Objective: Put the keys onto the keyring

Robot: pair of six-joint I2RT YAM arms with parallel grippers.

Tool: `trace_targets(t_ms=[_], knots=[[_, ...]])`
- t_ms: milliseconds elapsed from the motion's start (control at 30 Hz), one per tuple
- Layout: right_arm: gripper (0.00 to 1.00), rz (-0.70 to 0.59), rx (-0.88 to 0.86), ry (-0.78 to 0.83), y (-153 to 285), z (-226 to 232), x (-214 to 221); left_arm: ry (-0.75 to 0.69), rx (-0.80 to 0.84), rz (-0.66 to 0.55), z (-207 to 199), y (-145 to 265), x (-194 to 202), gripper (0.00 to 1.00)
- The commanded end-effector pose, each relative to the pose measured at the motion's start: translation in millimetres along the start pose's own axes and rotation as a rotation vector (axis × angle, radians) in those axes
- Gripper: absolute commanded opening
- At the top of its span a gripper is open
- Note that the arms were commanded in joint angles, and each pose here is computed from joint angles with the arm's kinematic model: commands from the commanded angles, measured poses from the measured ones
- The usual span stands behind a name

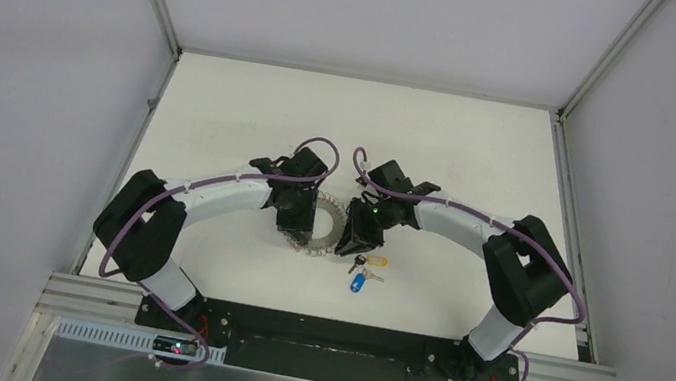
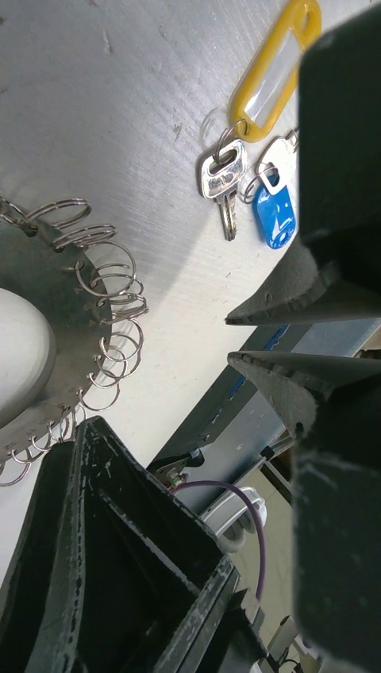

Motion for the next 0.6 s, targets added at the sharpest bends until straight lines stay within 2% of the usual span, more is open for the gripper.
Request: trace_targets(t_ms=[0,333,567], knots=[[0.21,-0.011,-0.026,0.038,4,11,-4,-0.031,0.071,-0.02,-17,8,-5,0.31],[0.21,-0.018,-0.005,0.067,7,14,-3,-0.044,0.092,-0.012,-23,9,4,0.28],[0.21,-0.028,0.114,0.222,0,25,7,0.01,0.101,-0.046,-23,15,6,0.26]])
Point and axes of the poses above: each gripper's point midway between its finger pads, its own y axis back along the fingers, its own z axis along the line the jaws close on, x = y × z, the point moved 5 cm from there along y, back along the fingers, and after that the axes turned 3 degrees about -y, right-handed, at the moved point
